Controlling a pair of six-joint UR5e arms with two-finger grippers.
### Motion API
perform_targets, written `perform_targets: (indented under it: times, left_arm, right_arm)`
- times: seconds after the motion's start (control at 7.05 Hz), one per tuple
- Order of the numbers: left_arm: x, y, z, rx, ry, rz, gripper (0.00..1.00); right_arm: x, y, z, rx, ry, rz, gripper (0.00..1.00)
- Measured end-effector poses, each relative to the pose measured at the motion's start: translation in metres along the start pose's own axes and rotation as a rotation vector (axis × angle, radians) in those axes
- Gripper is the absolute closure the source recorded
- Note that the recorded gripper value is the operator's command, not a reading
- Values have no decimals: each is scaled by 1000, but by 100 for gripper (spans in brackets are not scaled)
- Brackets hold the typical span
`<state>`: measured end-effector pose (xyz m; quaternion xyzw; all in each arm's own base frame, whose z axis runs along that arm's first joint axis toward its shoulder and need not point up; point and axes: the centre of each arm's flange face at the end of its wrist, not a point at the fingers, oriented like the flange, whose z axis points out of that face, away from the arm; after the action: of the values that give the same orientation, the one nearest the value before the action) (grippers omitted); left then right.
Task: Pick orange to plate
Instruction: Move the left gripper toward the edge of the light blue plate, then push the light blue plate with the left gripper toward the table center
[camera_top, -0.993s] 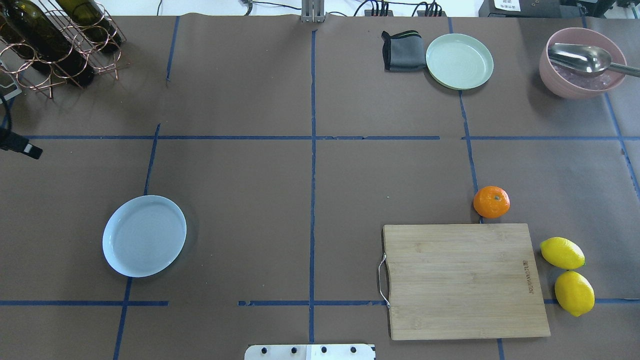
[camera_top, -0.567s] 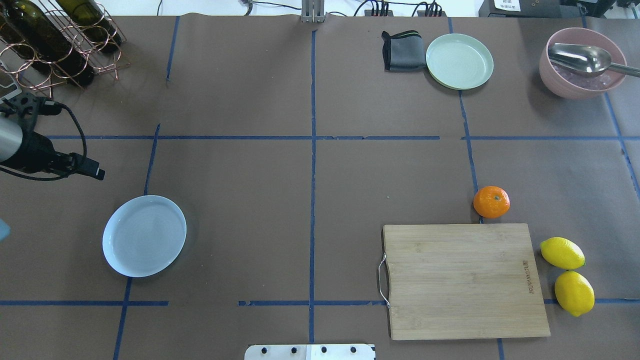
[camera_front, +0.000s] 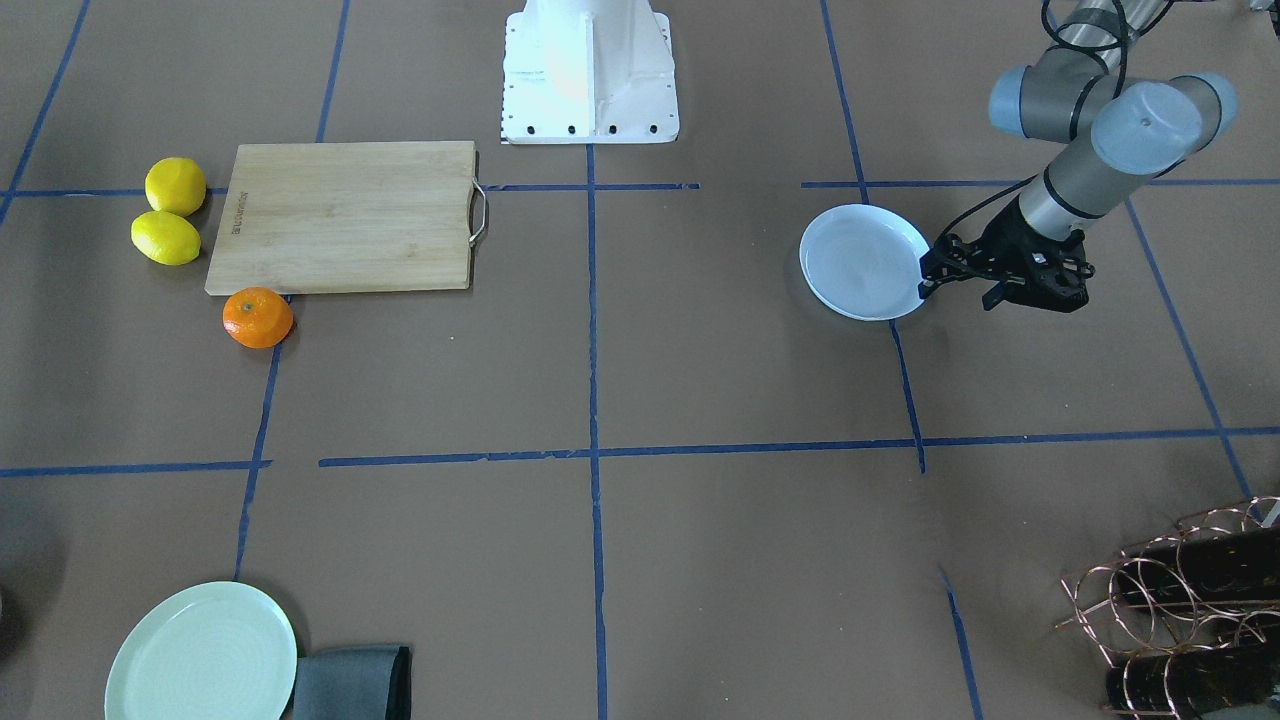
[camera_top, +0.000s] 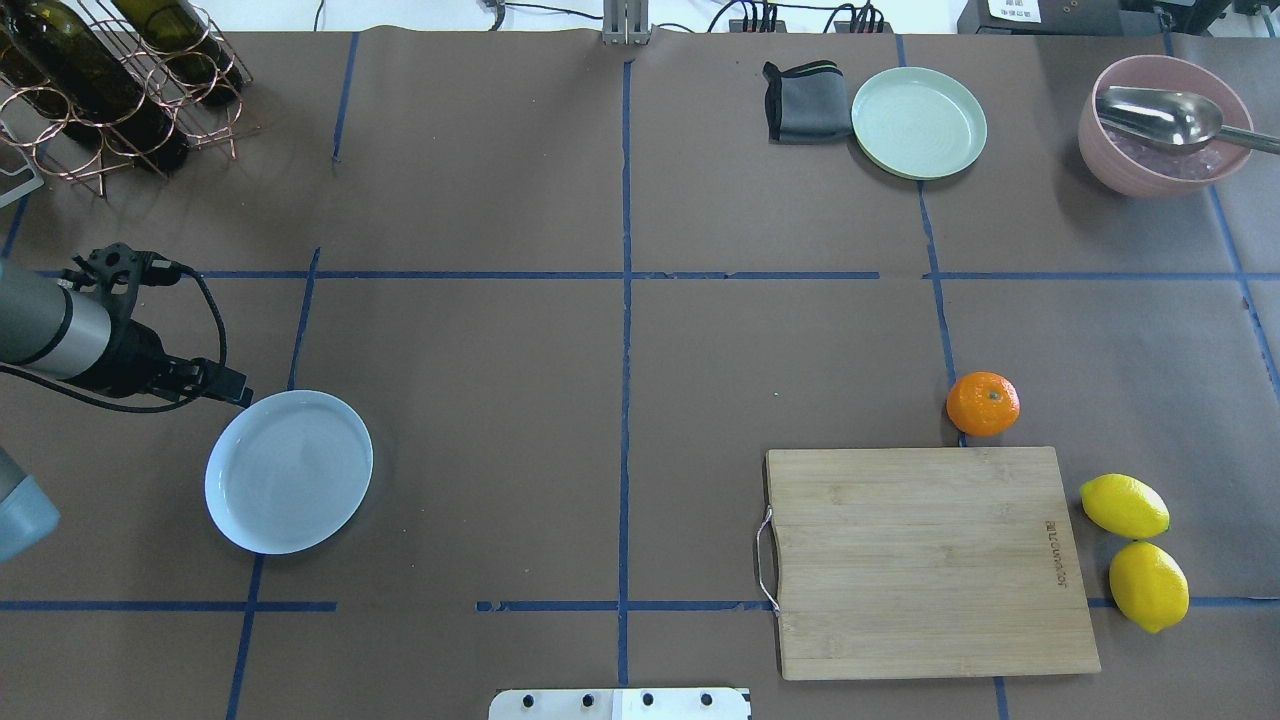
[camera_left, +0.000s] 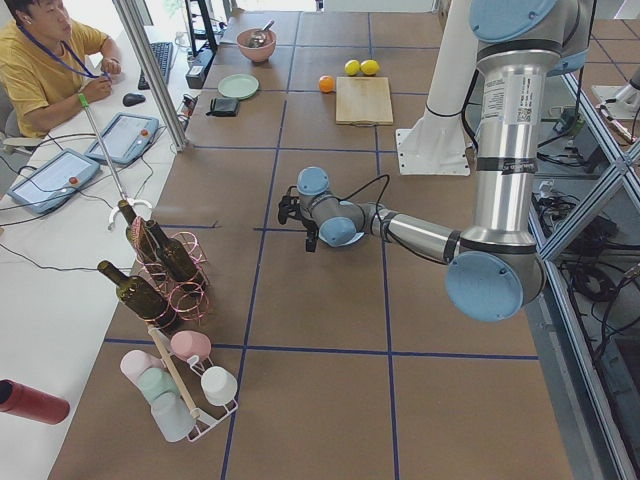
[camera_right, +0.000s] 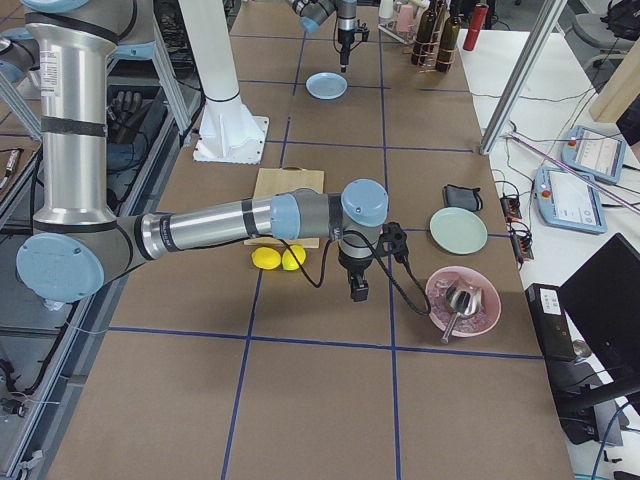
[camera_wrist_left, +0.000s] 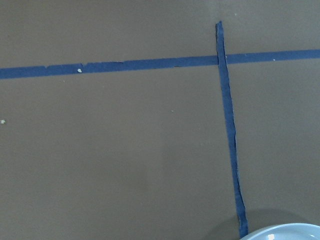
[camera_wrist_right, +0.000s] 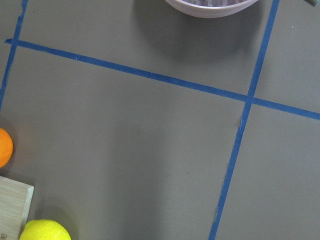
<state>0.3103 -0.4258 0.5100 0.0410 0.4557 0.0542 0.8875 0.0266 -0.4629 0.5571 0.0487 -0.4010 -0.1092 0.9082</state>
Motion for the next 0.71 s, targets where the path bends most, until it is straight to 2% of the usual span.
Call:
perform_targets:
  times: [0.28, 0.71]
  left_arm:
    - [1, 18, 16, -11, -24, 9, 13]
    - [-1, 35, 24, -22, -17, 31, 26]
  right_arm:
    - [0, 0, 0, 1, -3, 0, 0]
    - [-1, 1, -1, 2, -5, 0, 0]
